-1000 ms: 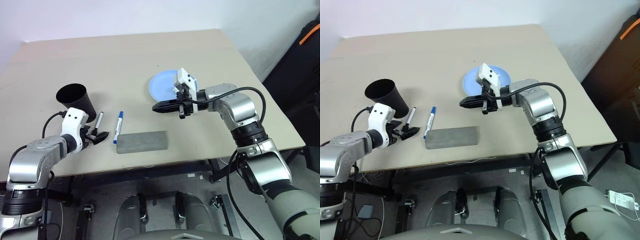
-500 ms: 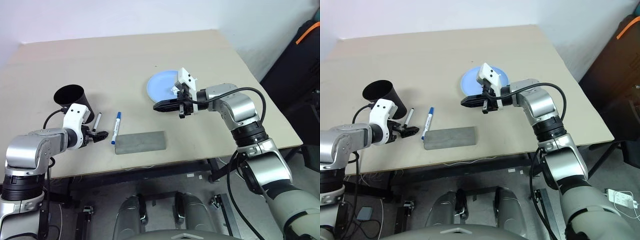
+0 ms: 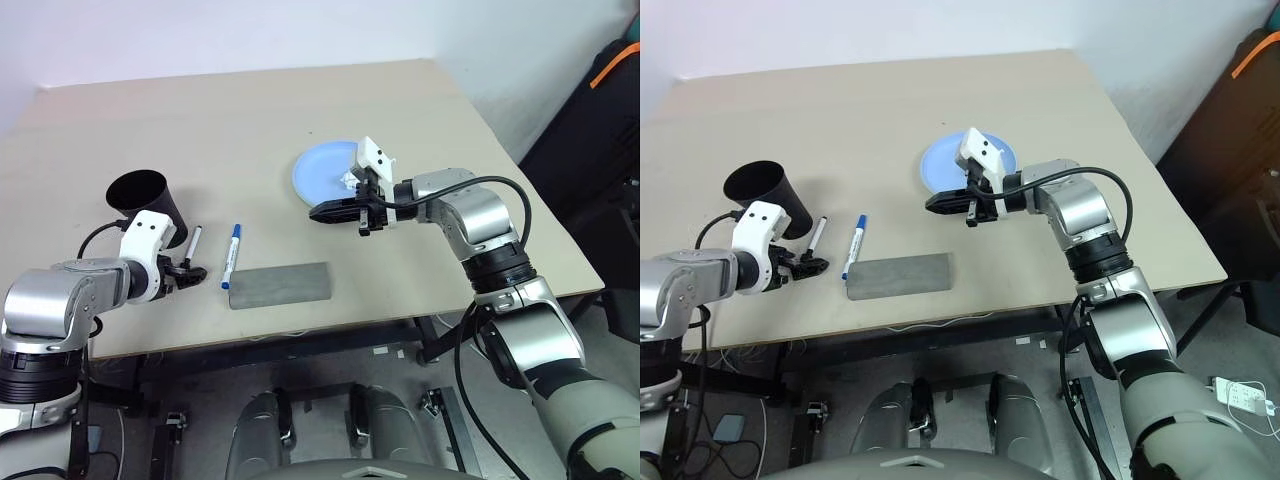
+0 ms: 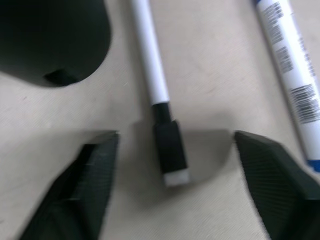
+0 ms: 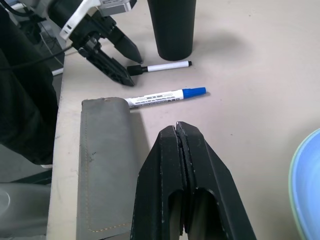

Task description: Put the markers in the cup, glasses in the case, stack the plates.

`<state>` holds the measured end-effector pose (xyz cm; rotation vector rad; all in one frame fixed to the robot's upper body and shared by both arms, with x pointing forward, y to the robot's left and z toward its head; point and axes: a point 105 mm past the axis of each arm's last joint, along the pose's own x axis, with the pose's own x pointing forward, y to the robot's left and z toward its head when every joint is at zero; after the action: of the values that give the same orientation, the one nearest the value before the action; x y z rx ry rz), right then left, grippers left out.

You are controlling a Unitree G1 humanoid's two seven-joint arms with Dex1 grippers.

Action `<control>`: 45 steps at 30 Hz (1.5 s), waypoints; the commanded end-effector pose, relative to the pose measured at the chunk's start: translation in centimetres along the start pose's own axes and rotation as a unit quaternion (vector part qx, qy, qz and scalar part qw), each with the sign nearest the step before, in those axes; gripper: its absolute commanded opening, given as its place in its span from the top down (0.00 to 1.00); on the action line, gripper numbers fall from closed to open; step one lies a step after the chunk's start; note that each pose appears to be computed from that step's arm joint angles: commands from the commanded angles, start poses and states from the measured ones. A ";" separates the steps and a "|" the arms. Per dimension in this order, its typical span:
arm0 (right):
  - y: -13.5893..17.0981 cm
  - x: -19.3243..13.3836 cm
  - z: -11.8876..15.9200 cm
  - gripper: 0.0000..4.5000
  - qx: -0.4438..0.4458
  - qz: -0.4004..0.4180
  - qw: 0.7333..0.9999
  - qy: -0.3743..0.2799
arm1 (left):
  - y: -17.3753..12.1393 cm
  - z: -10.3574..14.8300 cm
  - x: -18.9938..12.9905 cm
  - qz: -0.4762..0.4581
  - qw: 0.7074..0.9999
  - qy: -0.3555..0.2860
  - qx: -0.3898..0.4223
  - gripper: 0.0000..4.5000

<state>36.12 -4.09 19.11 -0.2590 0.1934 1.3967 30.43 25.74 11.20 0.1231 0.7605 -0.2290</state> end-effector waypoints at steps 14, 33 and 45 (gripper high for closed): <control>-0.8 -0.4 2.0 1.00 -0.032 -0.009 0.999 -0.014 | -0.6 0.2 -1.3 -0.036 0.999 0.011 0.013 0.95; -0.6 -0.7 2.1 1.00 -0.037 -0.008 0.999 -0.017 | -4.3 8.3 -5.2 -0.104 0.923 -0.316 0.195 0.95; -0.4 -0.7 2.3 1.00 -0.038 -0.005 0.999 -0.022 | -2.5 13.6 -9.6 -0.045 0.831 -0.532 0.159 0.95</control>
<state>36.79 -4.31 19.62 -0.2844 0.1787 1.3816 32.58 21.34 25.36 0.2206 -0.2976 -0.5064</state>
